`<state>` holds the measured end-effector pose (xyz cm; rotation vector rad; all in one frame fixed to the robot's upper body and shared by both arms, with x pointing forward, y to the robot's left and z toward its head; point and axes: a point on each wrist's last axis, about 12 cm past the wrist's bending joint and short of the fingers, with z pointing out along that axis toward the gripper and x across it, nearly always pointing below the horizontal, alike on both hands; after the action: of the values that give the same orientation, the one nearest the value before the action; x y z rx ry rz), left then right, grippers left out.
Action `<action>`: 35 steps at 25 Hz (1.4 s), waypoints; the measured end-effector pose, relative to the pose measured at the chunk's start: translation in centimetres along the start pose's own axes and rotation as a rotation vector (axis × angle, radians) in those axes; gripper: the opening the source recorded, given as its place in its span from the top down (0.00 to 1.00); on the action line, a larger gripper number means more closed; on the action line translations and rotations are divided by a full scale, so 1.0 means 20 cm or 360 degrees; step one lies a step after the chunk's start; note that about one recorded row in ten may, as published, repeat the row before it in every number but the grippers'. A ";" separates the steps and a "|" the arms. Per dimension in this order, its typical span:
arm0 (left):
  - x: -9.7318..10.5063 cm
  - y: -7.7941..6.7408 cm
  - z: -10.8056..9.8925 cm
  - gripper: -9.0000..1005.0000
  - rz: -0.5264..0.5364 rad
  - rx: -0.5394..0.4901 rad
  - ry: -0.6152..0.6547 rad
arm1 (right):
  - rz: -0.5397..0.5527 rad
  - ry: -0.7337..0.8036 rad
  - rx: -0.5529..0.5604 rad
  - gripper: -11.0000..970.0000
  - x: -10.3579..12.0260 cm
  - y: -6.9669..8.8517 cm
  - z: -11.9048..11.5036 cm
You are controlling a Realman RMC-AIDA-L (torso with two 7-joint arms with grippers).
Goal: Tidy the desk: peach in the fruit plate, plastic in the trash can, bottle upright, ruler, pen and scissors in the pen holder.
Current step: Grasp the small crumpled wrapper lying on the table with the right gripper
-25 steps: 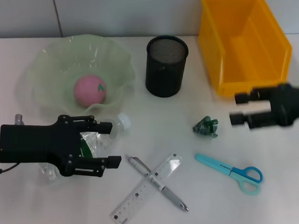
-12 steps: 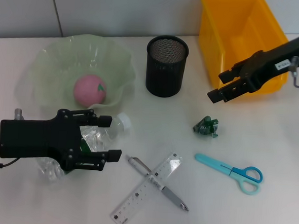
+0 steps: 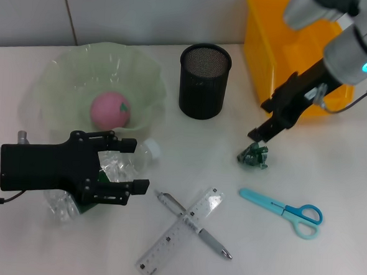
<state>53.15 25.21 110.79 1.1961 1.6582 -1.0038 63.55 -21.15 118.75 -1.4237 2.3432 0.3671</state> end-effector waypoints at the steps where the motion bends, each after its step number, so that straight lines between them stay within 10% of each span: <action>1: 0.00 0.00 0.00 0.20 -0.0001 0.0000 0.0000 | -0.0015 0.0017 0.0001 0.19 0.00 0.01 0.02; 35: 0.01 -0.01 0.00 0.22 -0.0018 0.0007 -0.0005 | -0.0024 0.0096 0.0047 0.19 0.10 0.05 0.32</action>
<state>53.01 25.23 110.72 1.1888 1.6631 -1.0159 63.00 -19.73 112.21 -1.4572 2.3741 0.2884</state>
